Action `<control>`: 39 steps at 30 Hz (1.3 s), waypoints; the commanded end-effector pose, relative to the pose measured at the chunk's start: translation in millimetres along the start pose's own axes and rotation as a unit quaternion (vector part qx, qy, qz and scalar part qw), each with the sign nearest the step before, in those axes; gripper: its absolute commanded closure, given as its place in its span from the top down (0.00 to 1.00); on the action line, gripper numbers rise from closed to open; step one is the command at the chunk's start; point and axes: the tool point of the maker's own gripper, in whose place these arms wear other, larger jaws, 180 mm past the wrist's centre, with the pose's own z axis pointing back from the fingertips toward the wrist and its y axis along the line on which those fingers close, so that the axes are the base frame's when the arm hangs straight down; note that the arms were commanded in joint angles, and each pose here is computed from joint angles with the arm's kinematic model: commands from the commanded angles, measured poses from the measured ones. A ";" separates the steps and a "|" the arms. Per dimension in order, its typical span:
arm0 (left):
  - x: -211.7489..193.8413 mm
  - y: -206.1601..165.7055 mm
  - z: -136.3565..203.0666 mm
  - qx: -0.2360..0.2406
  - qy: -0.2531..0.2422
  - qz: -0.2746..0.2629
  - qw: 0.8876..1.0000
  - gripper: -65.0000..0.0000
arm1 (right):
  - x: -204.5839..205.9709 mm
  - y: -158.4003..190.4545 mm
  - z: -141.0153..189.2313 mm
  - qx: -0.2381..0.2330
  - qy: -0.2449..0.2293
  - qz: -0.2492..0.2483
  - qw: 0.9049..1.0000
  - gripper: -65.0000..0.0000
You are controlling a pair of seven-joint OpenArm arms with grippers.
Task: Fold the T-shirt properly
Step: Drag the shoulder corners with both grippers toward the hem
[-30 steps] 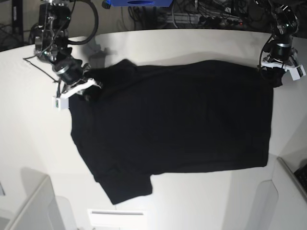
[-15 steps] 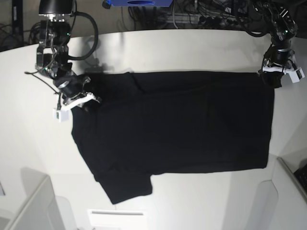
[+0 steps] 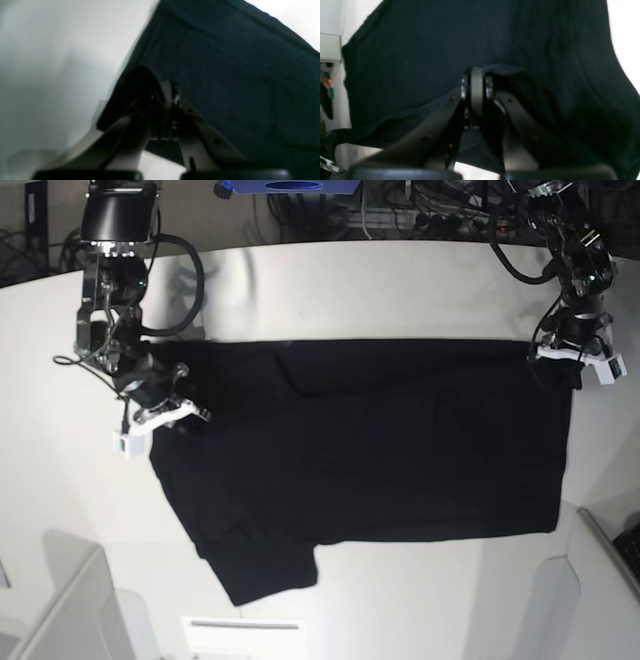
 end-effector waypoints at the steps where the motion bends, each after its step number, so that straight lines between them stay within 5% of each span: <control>1: 17.2 0.2 0.5 0.001 -0.025 -0.012 1.000 0.00 | 15.2 4.5 1.6 0.008 -0.019 0.007 1.000 0.00; 22: 14.8 4.8 -18.4 0.022 -0.014 -0.030 0.999 0.01 | 9.4 -6.4 -5.9 -0.003 -0.007 -0.007 1.000 0.02; 25: 22.9 2.6 -21.0 0.021 -0.024 -0.028 0.999 0.21 | 10.0 -7.1 -5.3 -0.003 -0.009 -0.008 1.000 0.14; 30: 36.6 -5.3 -25.3 0.014 -0.040 -0.026 0.999 0.48 | 17.5 -6.2 -4.5 -0.003 -0.028 -0.007 1.000 0.17; 35: 45.0 -8.3 -28.0 0.012 -0.049 -0.024 0.998 0.65 | 21.8 -6.4 -4.2 -0.003 -0.038 -0.008 0.999 0.18; 39: 47.2 -6.3 -26.7 0.014 -0.052 -0.024 0.998 0.67 | 28.2 -19.8 -2.1 -0.038 -0.053 -0.039 0.997 0.35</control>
